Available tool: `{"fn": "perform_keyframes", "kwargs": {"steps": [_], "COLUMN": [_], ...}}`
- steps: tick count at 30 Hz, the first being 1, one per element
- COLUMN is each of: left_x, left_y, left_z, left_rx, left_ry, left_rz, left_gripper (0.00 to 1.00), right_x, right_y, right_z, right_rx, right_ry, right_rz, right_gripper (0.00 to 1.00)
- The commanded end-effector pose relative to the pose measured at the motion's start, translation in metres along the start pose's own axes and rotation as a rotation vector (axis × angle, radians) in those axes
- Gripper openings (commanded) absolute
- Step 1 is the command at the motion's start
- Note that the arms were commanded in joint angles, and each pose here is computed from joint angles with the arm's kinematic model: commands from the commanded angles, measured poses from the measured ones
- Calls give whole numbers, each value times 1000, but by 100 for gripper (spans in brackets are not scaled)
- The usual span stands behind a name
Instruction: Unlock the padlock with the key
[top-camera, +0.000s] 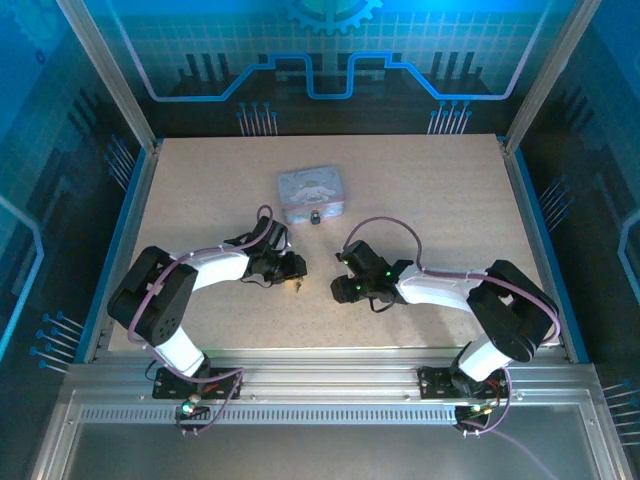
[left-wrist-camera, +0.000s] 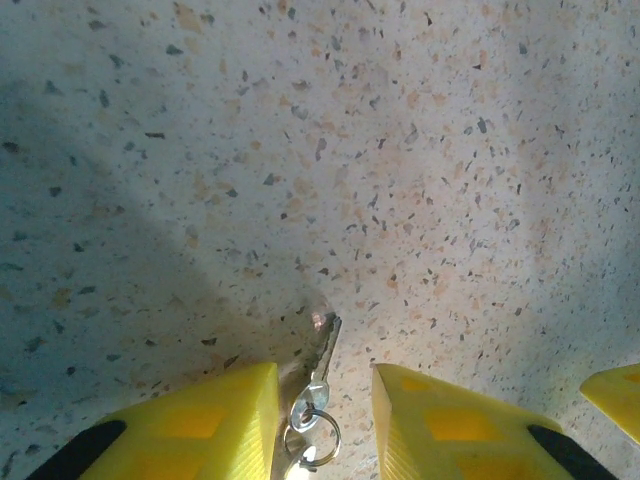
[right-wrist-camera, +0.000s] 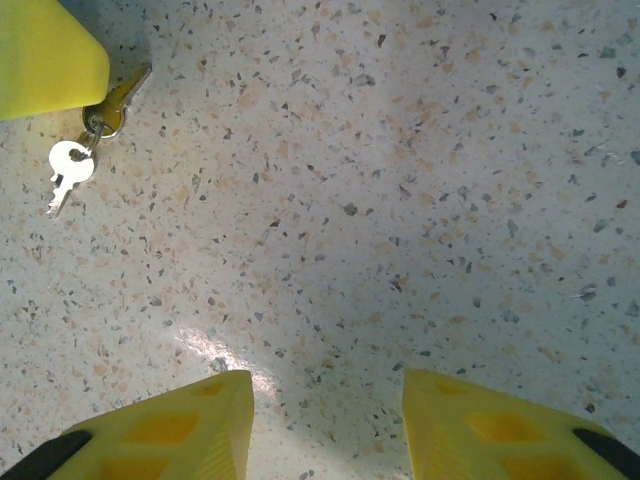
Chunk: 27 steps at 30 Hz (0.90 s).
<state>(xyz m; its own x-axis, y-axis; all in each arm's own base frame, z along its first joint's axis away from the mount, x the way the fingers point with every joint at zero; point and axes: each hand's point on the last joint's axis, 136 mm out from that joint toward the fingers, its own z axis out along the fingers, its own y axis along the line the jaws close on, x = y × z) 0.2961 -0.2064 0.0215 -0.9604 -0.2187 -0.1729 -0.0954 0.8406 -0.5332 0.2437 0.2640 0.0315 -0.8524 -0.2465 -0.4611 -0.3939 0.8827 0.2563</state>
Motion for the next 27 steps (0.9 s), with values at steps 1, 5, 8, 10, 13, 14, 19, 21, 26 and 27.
{"fn": "perform_keyframes", "kwargs": {"steps": [1,5,8,10,13,14,19,21,26,27], "left_x": [13,16,19,21,21,22,20,20,21,21], "left_y": [6,2,1,2,3,2,1,1,4,4], "left_z": [5,7,9,11,14,15,17,17,19,18], "left_rx": [-3,20,29,32,37,37,37,34,22,21], "left_ry": [45,55,63,68,71,72,69,68,73,72], "left_rz": [1,-5,-6,-11,-18,-20,-19,-16,-15,-13], "left_gripper": [30,29,29,29,29,29,26,25,20,18], "right_x": [-11,-11,-11,-12,-11,-11,-11,-11,-11,-11], "right_y": [10,11,12,12,13,13,11,10,9,9], "right_z": [-11,-11,-11,-11,-12,-12,-13,-14,-16,-16], "right_rx": [-9,-9,-11,-10,-8,-8,0,2,10,11], "right_ry": [-36,-37,-38,-40,-40,-40,-42,-43,-45,-47], "right_rz": [-14,-14,-17,-17,-19,-19,-19,-19,-22,-24], "right_gripper": [43,43,43,43,43,43,43,43,43,43]}}
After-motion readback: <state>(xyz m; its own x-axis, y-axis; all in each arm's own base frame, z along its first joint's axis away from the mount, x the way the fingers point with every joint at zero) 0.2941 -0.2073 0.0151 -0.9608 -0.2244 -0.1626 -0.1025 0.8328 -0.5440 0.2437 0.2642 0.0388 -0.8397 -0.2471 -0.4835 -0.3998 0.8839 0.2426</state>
